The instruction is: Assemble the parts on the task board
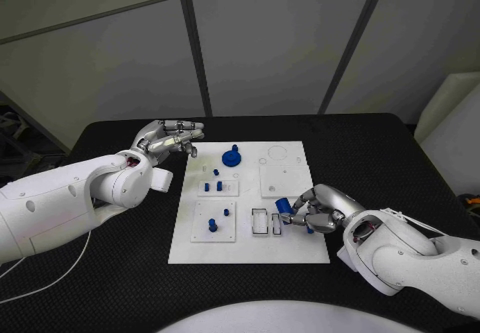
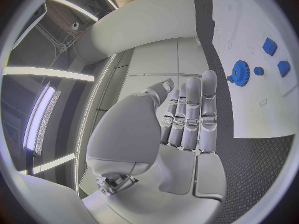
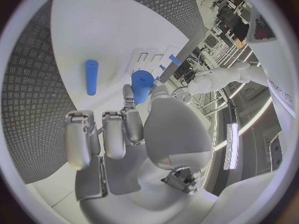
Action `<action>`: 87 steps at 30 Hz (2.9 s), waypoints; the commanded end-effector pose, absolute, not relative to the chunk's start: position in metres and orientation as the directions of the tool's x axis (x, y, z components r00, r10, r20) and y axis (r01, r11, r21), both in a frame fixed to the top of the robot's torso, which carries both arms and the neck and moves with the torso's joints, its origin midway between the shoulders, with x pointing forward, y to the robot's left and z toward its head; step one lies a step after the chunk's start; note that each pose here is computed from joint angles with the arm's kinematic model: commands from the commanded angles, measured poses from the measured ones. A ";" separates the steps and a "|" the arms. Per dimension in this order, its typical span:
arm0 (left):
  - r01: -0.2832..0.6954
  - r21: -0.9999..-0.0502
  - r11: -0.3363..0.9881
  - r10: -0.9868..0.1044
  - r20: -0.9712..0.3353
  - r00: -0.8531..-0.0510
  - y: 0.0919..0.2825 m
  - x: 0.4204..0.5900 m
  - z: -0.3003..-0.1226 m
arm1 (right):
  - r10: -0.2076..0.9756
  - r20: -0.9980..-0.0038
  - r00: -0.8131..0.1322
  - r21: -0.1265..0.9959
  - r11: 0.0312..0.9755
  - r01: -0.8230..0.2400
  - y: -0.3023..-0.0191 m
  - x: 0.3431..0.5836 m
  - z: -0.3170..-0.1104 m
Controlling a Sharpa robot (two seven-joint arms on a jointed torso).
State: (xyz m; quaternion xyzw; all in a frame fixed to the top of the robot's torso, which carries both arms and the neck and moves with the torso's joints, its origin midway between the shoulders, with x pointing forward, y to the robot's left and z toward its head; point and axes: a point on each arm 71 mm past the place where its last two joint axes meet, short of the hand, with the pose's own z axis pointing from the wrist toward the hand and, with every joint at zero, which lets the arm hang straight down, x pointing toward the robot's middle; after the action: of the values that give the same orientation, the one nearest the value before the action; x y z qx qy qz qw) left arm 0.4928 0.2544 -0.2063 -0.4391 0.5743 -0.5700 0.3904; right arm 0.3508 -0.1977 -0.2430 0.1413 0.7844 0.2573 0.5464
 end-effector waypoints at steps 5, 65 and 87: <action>-0.049 -0.998 -0.044 -0.946 0.058 -0.318 0.252 0.493 -0.205 | 0.493 -0.752 -0.438 0.576 0.814 -0.073 -0.178 0.350 -0.247; -0.050 -0.998 -0.043 -0.947 0.057 -0.317 0.252 0.492 -0.205 | 0.453 -0.753 -0.477 0.562 0.820 -0.110 -0.149 0.356 -0.253; -0.051 -0.998 -0.043 -0.947 0.057 -0.317 0.252 0.493 -0.205 | 0.465 -0.759 -0.456 0.580 0.801 -0.149 -0.156 0.352 -0.247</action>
State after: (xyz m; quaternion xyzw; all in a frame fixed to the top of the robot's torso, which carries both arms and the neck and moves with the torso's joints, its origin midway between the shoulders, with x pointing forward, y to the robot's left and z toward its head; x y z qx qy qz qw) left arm 0.4928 0.2533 -0.2066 -0.4389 0.5745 -0.5706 0.3895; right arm 0.3516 -0.1564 -0.2493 0.1017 0.8065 0.2906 0.5048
